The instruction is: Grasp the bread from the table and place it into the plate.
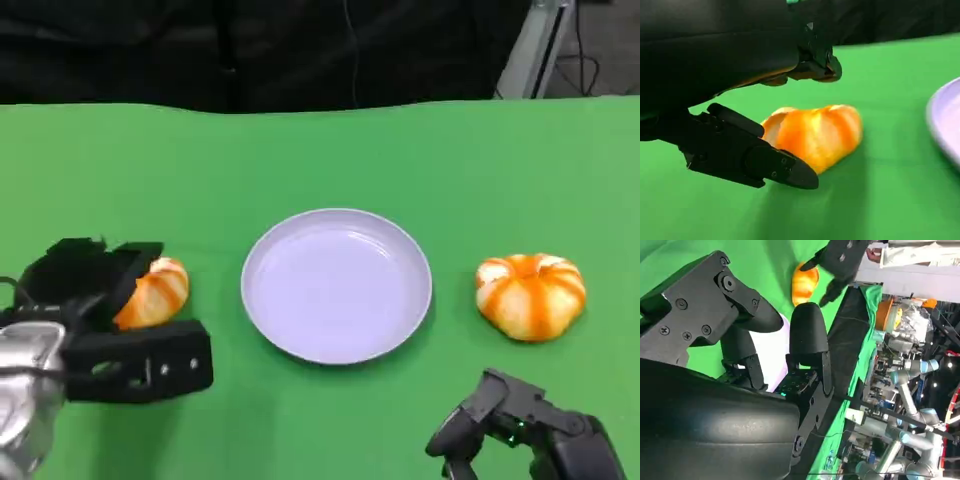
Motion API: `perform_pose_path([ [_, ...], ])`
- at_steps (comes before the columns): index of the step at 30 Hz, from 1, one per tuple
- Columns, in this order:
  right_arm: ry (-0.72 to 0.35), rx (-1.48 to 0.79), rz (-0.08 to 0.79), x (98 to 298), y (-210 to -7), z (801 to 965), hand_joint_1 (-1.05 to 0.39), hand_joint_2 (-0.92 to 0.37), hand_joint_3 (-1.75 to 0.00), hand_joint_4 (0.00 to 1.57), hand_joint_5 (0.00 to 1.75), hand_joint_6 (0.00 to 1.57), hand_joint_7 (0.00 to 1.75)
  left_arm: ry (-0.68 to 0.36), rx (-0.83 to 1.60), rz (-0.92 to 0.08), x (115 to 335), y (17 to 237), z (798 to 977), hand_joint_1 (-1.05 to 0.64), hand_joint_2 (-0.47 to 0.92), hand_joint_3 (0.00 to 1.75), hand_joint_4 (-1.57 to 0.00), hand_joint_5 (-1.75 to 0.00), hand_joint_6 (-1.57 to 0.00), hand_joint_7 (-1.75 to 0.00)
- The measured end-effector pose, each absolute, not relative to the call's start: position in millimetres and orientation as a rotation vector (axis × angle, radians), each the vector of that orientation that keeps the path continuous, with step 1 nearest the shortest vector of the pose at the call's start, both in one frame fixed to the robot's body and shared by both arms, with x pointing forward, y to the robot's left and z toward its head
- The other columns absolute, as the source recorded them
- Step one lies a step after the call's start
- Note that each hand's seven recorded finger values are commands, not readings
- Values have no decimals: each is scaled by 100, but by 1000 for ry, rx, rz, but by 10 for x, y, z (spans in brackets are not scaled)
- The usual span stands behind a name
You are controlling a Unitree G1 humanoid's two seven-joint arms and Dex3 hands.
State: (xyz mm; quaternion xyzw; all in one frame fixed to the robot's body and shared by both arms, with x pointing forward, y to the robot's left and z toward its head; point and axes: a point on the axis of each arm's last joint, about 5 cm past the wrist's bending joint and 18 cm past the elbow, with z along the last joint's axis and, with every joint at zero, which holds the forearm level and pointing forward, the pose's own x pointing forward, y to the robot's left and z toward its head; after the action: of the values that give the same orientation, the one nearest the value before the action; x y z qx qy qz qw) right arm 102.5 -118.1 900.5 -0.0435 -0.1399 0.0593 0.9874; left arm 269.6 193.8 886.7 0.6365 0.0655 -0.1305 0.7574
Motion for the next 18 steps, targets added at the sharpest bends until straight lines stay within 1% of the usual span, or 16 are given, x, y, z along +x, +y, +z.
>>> perform_pose_path([
  [3, -281, -87, 118, 1023, -1179, 9005, -8, -36, -127, 71, 161, 78, 130, 209, 1409, -317, 2793, 1901, 8794, -52, 92, 9, -11, -27, -27, -1],
  [7, -279, -86, 117, 1018, -1176, 9003, -9, -36, -128, 71, 160, 78, 129, 283, 1405, -356, 2879, 1864, 8716, -44, 92, 8, -21, -23, -33, -2],
  [8, -279, -85, 118, 1018, -1175, 9004, -9, -36, -128, 71, 161, 78, 129, 291, 1395, -356, 2902, 1853, 8715, -39, 92, 10, -34, -22, -41, -3],
  [10, -279, -85, 118, 1018, -1173, 9004, -9, -36, -128, 71, 161, 78, 129, 291, 1387, -350, 2921, 1860, 8704, -34, 92, 14, -53, -19, -55, -4],
  [11, -279, -85, 118, 1017, -1174, 9004, -9, -36, -127, 71, 161, 78, 129, 286, 1382, -346, 2918, 1866, 8689, -31, 92, 16, -66, -18, -65, -5],
  [12, -279, -85, 118, 1018, -1174, 9004, -9, -36, -127, 71, 161, 79, 129, 273, 1378, -339, 2911, 1871, 8673, -30, 92, 17, -71, -17, -69, -5],
  [13, -279, -85, 118, 1018, -1174, 9004, -9, -36, -127, 71, 161, 79, 129, 262, 1375, -333, 2905, 1875, 8660, -26, 92, 18, -85, -44, -91, -9],
  [14, -279, -86, 118, 1018, -1174, 9004, -9, -36, -127, 71, 161, 79, 129, 247, 1367, -324, 2899, 1879, 8651, -24, 92, 17, -87, -87, -110, -11],
  [15, -279, -86, 118, 1018, -1175, 9004, -9, -37, -127, 71, 161, 79, 129, 222, 1356, -312, 2896, 1881, 8648, -23, 92, 16, -87, -98, -115, -11],
  [16, -279, -86, 118, 1018, -1175, 9004, -8, -37, -127, 71, 160, 78, 129, 198, 1340, -301, 2895, 1883, 8651, -21, 91, 11, -84, -143, -97, -87],
  [17, -280, -87, 118, 1020, -1175, 9005, -8, -37, -128, 71, 160, 79, 130, 165, 1328, -284, 2892, 1891, 8654, -20, 92, 9, -85, -162, -77, -139],
  [18, -281, -87, 119, 1022, -1176, 9006, -8, -37, -128, 71, 160, 79, 130, 126, 1319, -266, 2879, 1904, 8648, -19, 92, 11, -85, -168, -70, -156],
])
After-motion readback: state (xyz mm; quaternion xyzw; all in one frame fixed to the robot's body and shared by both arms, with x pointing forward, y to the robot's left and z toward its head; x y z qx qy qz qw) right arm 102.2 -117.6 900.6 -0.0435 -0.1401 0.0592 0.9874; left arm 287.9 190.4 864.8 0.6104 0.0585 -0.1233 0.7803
